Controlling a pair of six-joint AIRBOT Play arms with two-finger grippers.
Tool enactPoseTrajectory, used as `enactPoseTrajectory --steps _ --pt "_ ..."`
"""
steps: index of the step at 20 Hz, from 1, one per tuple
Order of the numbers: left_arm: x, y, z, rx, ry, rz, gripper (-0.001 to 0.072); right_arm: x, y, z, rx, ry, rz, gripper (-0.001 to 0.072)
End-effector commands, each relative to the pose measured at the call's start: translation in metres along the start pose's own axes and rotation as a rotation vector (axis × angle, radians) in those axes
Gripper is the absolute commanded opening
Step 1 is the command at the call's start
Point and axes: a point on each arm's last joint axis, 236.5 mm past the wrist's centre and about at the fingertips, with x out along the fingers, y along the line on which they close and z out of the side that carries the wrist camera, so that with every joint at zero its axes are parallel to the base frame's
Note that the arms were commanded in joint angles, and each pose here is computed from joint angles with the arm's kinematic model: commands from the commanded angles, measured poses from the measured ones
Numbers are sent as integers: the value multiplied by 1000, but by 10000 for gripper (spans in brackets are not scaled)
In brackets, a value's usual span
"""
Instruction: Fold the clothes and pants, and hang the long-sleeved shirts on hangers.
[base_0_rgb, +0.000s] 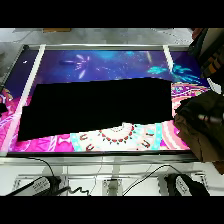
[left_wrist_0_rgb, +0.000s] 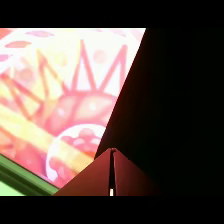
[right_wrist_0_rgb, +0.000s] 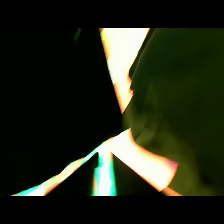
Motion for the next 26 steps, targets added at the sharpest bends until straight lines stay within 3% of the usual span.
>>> enactPoseTrajectory --steps 1,2,3,11,12,13,14,20,21,22,24,25,26 --pt "-4 -16 -8 -79 -80 -77 399 13 19 -54 287 -6 163 590" --pt "1 -22 -14 -93 -58 -101 659 21 17 -64 343 16 169 589" --pt "7 -28 -22 -108 -32 -123 700 30 14 -74 392 41 170 589" --pt "22 -74 -57 -289 84 -300 693 111 -12 -100 748 145 94 588" --pt "21 -78 -60 -312 105 -316 681 122 -15 -104 758 145 76 587" --pt "20 -79 -67 -319 135 -319 609 130 -15 -103 734 133 72 586" --pt "18 -78 -73 -325 162 -323 584 136 -12 -100 690 122 80 585" --pt "13 -38 -104 -445 270 -302 586 155 1 -57 595 39 98 527" --pt "12 -31 -107 -460 275 -298 585 157 2 -53 593 34 99 397" --pt "12 -25 -111 -475 283 -294 585 159 2 -46 591 20 96 360" --pt "11 -19 -119 -484 301 -294 586 159 4 -34 577 -2 102 200" --pt "12 -17 -123 -489 311 -295 586 158 6 -28 574 -10 110 9" --pt "14 -17 -129 -492 324 -290 586 157 9 -24 569 -14 119 17"
